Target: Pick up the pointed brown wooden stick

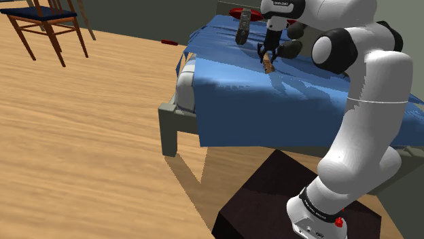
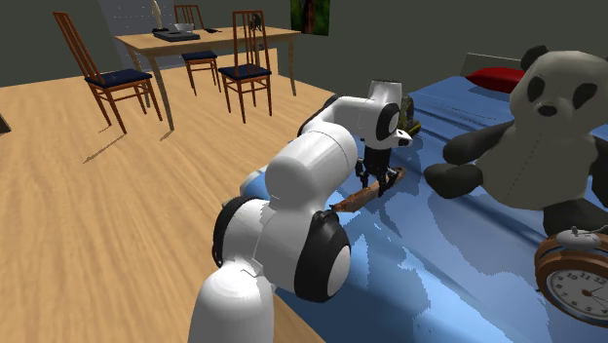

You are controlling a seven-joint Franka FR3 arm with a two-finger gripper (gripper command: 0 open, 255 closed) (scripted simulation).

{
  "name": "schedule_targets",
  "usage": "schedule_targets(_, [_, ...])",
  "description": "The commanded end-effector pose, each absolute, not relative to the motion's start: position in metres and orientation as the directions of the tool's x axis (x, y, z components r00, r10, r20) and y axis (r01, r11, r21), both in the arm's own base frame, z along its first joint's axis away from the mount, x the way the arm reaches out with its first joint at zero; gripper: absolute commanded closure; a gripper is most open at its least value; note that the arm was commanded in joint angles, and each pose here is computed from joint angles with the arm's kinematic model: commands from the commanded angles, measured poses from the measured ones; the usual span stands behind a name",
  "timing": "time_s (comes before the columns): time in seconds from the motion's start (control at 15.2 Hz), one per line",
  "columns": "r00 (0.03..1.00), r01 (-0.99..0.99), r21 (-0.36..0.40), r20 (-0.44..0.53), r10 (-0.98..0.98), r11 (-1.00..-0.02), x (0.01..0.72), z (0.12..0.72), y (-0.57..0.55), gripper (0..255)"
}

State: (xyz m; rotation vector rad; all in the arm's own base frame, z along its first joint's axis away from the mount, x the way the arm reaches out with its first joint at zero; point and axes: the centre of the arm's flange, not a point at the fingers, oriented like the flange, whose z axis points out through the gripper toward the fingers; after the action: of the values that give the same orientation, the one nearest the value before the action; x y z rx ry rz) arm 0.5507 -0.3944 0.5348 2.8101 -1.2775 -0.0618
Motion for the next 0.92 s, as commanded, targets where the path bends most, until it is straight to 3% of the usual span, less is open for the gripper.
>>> schedule_targets(0.0, [0.657, -0.751, 0.066, -0.014, -0.754, -0.657, 0.551, 0.534, -0.394, 255])
schedule_targets(0.86, [0.657, -0.751, 0.066, -0.014, -0.754, -0.657, 0.551, 0.572, -0.395, 255])
